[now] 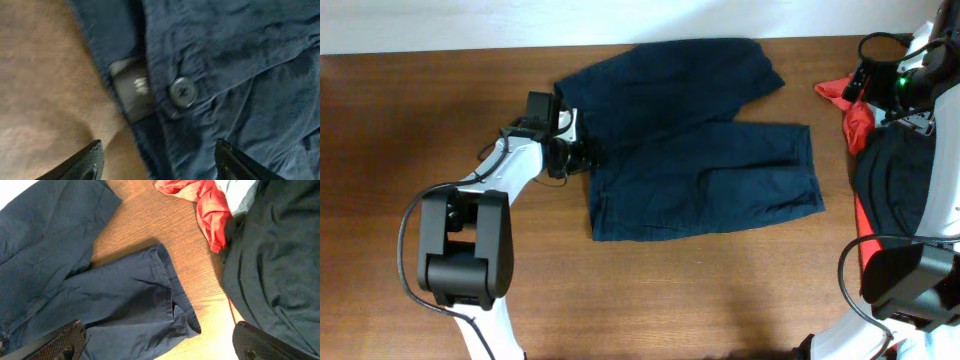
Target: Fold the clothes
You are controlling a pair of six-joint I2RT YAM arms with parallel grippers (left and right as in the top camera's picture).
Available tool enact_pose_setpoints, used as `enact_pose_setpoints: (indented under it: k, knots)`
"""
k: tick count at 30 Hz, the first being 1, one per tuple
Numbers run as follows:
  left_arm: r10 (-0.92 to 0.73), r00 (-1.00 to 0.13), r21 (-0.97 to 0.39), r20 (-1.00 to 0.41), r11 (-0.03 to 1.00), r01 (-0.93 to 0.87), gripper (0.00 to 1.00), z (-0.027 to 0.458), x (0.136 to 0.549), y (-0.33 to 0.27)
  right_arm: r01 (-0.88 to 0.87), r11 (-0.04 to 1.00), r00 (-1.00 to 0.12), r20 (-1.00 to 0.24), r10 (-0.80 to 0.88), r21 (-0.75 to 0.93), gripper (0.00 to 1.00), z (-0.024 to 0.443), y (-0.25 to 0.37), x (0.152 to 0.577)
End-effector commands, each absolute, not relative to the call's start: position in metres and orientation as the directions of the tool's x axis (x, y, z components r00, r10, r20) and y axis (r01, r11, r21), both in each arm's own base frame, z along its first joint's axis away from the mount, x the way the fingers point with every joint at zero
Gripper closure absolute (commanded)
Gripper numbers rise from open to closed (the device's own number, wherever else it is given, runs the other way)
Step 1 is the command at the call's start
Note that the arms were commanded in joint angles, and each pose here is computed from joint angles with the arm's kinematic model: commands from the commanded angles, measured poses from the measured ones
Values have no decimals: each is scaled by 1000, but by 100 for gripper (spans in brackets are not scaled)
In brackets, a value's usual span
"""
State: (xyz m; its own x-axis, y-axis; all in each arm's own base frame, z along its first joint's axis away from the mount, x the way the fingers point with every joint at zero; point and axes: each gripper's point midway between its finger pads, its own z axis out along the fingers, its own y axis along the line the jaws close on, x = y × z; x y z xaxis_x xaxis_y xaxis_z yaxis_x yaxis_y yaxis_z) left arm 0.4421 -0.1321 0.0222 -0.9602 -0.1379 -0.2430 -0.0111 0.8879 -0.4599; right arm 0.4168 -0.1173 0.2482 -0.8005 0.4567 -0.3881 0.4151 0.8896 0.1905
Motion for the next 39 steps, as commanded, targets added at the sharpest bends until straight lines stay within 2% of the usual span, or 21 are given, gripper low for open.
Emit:
enact_pose_setpoints:
  k: [1, 11, 17, 20, 26, 31, 33, 39]
  knots:
    - [-105, -942, -443, -318, 895, 50, 27, 66, 440, -126, 412, 893, -803, -393, 449, 179, 1, 248, -120, 417]
    - [8, -999, -335, -33, 942, 19, 18, 50, 358, -115, 412, 893, -803, -393, 449, 179, 1, 248, -120, 417]
    - [96, -993, -320, 67, 945, 69, 19, 44, 323, -133, 412, 893, -803, -393, 449, 179, 2, 248, -120, 417]
    - [139, -987, -312, 85, 944, 106, 21, 40, 311, -144, 412, 893, -803, -393, 449, 179, 2, 248, -120, 417]
    - [191, -978, -178, 89, 969, 173, 23, 28, 301, -139, 412, 893, -803, -393, 449, 179, 2, 248, -120, 417]
    - [196, -977, -174, 85, 968, 179, 23, 27, 302, -140, 412, 894, -803, -393, 448, 179, 2, 248, -120, 417]
    - [197, -977, -175, 80, 968, 181, 28, 27, 302, -141, 412, 893, -803, -393, 449, 179, 1, 248, -120, 417]
    - [214, -973, -174, 89, 965, 197, 28, 16, 293, -144, 412, 893, -803, -393, 449, 179, 2, 248, -120, 417]
